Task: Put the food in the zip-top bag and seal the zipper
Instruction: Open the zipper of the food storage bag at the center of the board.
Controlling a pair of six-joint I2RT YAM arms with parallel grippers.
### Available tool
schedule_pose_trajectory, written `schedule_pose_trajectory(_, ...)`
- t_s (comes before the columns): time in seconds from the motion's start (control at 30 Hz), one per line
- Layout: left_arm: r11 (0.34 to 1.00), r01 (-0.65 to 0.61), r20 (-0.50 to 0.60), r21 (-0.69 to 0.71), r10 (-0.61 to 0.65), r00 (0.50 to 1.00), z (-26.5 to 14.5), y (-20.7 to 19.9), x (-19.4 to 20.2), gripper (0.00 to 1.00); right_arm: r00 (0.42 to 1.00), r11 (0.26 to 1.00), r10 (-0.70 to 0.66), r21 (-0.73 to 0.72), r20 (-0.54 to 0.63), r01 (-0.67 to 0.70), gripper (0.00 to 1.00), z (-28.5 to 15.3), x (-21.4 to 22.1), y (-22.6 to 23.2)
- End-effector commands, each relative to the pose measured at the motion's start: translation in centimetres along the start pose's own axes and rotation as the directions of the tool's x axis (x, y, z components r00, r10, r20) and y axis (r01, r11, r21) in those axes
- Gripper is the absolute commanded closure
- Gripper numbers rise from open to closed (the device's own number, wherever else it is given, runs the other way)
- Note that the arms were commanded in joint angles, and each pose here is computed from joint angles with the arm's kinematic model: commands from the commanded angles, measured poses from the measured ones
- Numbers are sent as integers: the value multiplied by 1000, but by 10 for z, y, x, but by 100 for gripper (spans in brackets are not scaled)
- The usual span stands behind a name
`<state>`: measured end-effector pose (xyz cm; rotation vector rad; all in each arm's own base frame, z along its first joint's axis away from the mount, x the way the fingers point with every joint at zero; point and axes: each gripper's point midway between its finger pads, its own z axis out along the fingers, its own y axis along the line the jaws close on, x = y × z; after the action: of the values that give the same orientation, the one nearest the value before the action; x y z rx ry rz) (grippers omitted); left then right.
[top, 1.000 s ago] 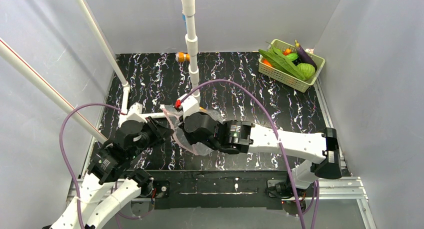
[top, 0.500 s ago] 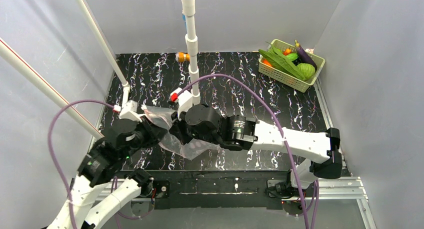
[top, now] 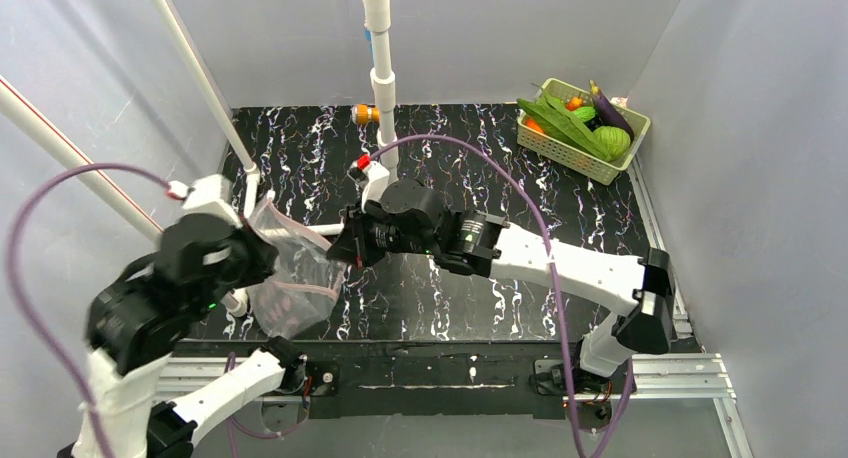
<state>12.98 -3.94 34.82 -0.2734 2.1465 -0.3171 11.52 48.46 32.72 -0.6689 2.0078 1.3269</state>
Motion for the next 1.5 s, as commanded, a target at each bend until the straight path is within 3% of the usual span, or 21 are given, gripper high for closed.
schedule_pose_trajectory(0.0, 957, -213, -251, -198, 161, 955, 43, 34, 55, 100, 994, 999, 38, -10, -106, -40, 99, 11, 35, -23)
schedule_pose_trajectory(0.1, 960, -218, -264, -176, 167, 950, 61, 31, 69, 100, 986, 999, 15, 40, -163, -9, 98, 11, 60, -46)
schedule_pose_trajectory(0.23, 976, -197, -256, -98, 166, 952, 73, 17, 78, 100, 975, 994, 1, 109, -222, 24, 89, 5, 81, -70)
schedule_pose_trajectory(0.47, 976, -216, -281, -5, 206, 937, 77, 2, 83, 100, 971, 992, -58, 98, -231, 83, 56, 7, 77, -80)
schedule_pose_trajectory(0.67, 973, -229, -285, 17, 224, 932, 75, -1, 82, 100, 960, 988, -153, -66, -236, 141, 30, 17, 65, -55)
schedule_pose_trajectory(0.77, 973, -228, -282, 32, 228, 932, 74, -4, 81, 100, 955, 959, -213, -230, -207, 164, 16, 21, 53, -29)
schedule_pose_trajectory(0.93, 973, -226, -285, 48, 230, 930, 74, -7, 82, 100, 961, 933, -225, -321, -159, 165, 9, 27, 38, -8)
schedule_pose_trajectory(1.07, 976, -215, -283, 46, 219, 934, 74, -7, 83, 100, 976, 968, -144, -230, -164, 105, 23, 40, 27, -14)
schedule_pose_trajectory(1.17, 979, -200, -270, 48, 206, 941, 76, -9, 81, 100, 987, 996, -77, -57, -144, 70, 51, 51, 20, -39)
schedule_pose_trajectory(1.3, 981, -189, -241, 35, 192, 952, 79, -11, 74, 100, 995, 995, -47, 89, -88, 55, 75, 55, 16, -57)
schedule_pose_trajectory(1.37, 979, -203, -220, 0, 198, 955, 81, -8, 65, 100, 998, 978, -36, 204, -57, 47, 99, 56, 11, -75)
schedule_pose_trajectory(1.47, 961, -245, -186, -127, 219, 958, 77, 10, 46, 100, 998, 911, -51, 412, 35, 32, 99, 36, 0, -111)
